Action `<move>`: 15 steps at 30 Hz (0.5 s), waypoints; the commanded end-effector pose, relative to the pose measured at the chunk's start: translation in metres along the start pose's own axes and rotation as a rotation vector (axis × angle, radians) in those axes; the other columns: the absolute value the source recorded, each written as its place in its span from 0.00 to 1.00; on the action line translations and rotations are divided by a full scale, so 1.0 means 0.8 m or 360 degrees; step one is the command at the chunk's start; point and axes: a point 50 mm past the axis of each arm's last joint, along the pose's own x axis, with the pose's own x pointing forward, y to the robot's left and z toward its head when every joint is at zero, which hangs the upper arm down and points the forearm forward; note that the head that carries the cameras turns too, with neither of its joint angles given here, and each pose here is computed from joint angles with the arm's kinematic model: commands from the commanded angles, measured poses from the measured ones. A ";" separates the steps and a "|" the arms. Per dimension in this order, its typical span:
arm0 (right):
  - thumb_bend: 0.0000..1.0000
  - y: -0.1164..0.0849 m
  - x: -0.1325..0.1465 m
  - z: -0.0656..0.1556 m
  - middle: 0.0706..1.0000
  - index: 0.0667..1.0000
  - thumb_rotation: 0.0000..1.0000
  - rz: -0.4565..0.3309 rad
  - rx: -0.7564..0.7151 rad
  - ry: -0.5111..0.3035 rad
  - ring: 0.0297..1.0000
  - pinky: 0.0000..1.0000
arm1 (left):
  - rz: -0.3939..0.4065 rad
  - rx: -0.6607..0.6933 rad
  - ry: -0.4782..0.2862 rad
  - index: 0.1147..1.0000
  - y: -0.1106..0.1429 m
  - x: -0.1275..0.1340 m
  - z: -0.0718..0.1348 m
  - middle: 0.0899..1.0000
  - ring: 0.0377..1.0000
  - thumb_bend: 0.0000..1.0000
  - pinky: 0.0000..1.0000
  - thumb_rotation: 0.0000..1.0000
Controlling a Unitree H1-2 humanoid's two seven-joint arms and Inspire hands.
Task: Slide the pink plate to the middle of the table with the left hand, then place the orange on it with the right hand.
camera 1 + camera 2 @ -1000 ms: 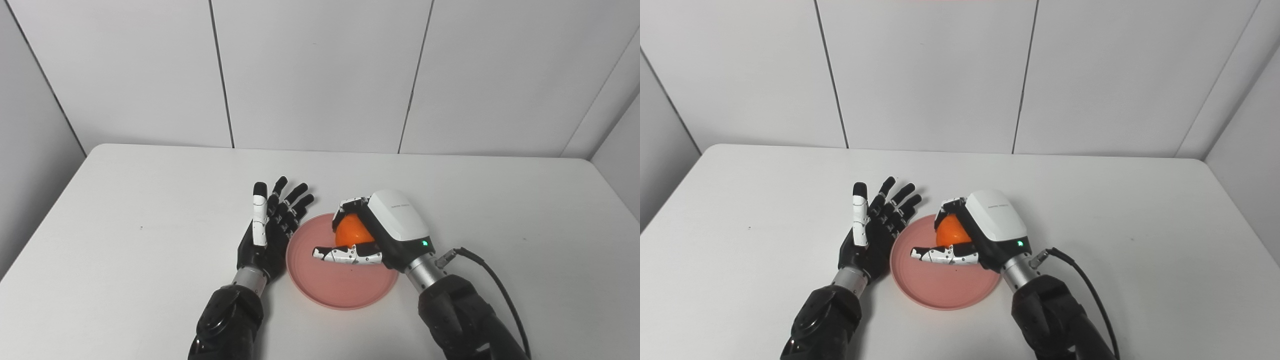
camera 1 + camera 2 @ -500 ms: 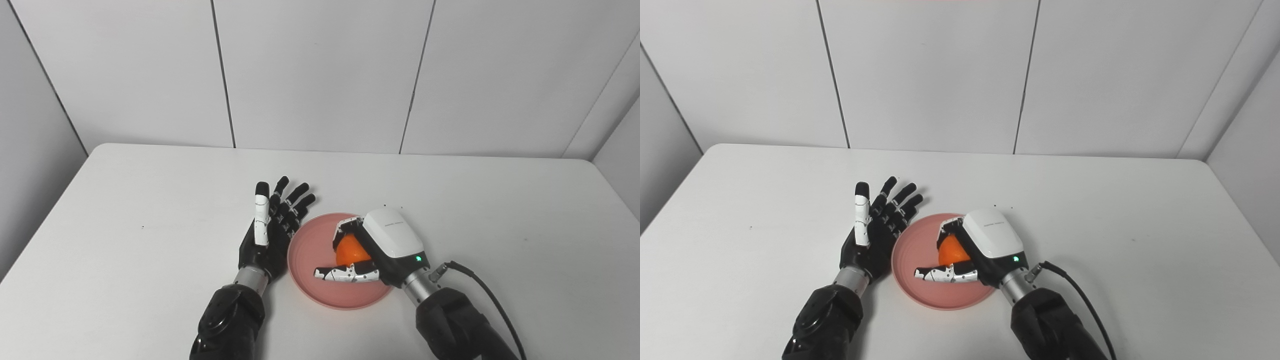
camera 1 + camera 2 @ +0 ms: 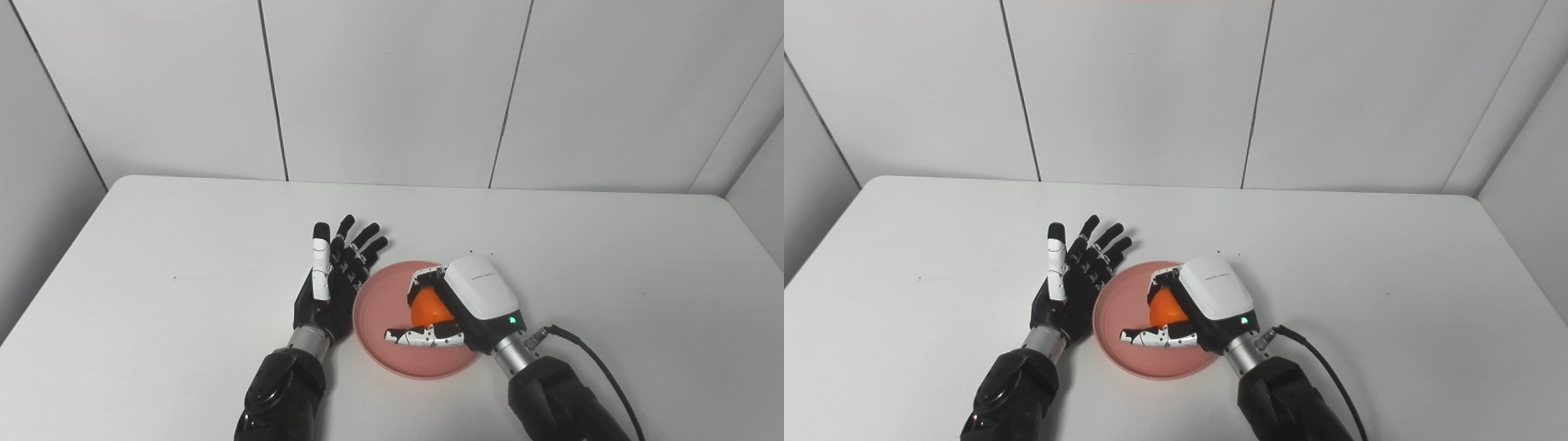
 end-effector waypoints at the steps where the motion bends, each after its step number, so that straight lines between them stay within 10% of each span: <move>1: 0.49 -0.022 0.015 0.009 0.20 0.29 0.57 -0.0140 -0.0027 -0.0102 0.15 0.12 | 0.0129 -0.0014 0.0219 1.00 0.020 -0.016 -0.039 0.86 0.85 0.91 1.00 0.88; 6: 0.64 -0.021 0.015 0.007 0.21 0.23 0.51 -0.0197 -0.0059 -0.0126 0.17 0.14 | 0.0130 -0.0004 0.0234 1.00 0.020 -0.016 -0.040 0.86 0.85 0.92 0.96 0.88; 15: 0.81 -0.017 0.012 -0.002 0.63 0.62 0.65 -0.0060 -0.0241 -0.0086 0.60 0.56 | 0.0137 -0.0012 0.0235 1.00 0.019 -0.015 -0.039 0.84 0.83 0.94 0.96 0.86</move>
